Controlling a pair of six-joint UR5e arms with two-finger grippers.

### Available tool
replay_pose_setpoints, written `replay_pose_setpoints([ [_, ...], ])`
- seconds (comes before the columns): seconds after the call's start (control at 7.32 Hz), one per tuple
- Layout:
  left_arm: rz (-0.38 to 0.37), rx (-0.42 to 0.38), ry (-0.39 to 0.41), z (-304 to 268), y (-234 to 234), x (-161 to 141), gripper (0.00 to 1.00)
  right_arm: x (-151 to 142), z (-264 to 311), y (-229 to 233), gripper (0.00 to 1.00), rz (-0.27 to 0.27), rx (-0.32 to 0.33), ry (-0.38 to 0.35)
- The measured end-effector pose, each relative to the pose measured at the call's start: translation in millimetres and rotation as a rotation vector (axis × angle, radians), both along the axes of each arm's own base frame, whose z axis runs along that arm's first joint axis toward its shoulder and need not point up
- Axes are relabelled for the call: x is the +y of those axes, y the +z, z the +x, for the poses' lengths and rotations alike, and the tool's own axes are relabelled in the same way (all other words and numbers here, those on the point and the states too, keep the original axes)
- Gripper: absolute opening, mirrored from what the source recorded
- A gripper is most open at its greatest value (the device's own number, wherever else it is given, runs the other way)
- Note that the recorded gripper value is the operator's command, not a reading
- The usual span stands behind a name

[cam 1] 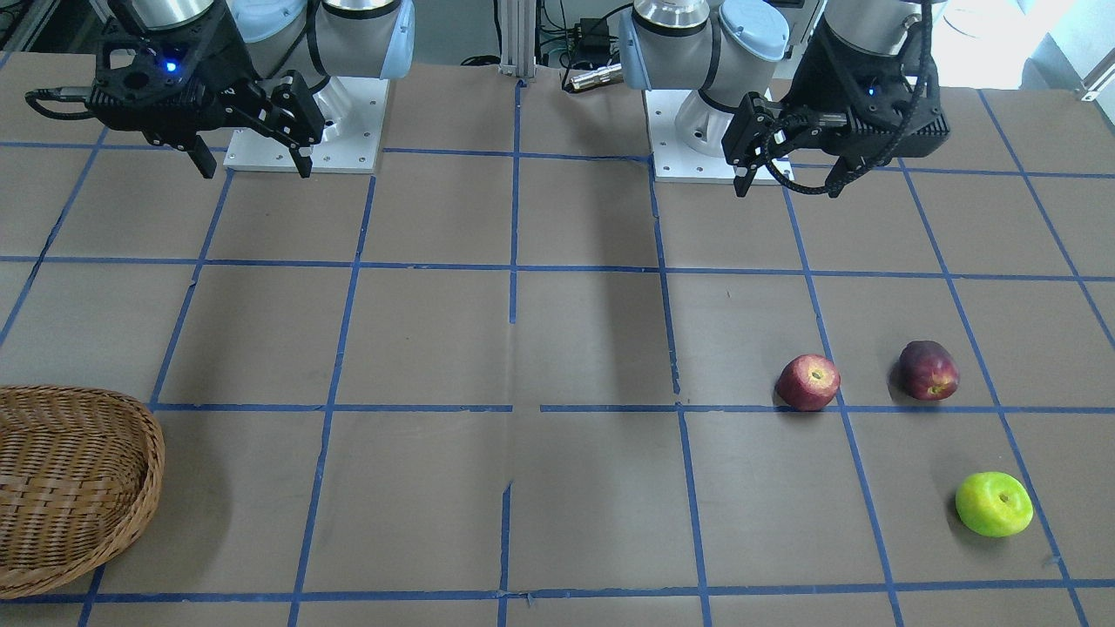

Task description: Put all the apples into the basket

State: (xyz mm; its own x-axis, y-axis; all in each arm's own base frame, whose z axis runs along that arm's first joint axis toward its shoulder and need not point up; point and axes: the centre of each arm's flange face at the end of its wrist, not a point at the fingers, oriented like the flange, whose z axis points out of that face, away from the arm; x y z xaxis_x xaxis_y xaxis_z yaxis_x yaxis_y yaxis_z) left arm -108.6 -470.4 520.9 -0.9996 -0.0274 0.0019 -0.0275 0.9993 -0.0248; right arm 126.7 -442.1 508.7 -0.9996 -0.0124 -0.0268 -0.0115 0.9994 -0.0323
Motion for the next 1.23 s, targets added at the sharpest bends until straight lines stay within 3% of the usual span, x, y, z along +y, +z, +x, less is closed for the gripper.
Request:
replay_pose_setpoints([
  [1.23,-0.007,0.003,0.001,9.4,-9.9,-5.2,1.0,0.2,-0.3,-2.0,1.0,0.004,0.003,-0.001],
])
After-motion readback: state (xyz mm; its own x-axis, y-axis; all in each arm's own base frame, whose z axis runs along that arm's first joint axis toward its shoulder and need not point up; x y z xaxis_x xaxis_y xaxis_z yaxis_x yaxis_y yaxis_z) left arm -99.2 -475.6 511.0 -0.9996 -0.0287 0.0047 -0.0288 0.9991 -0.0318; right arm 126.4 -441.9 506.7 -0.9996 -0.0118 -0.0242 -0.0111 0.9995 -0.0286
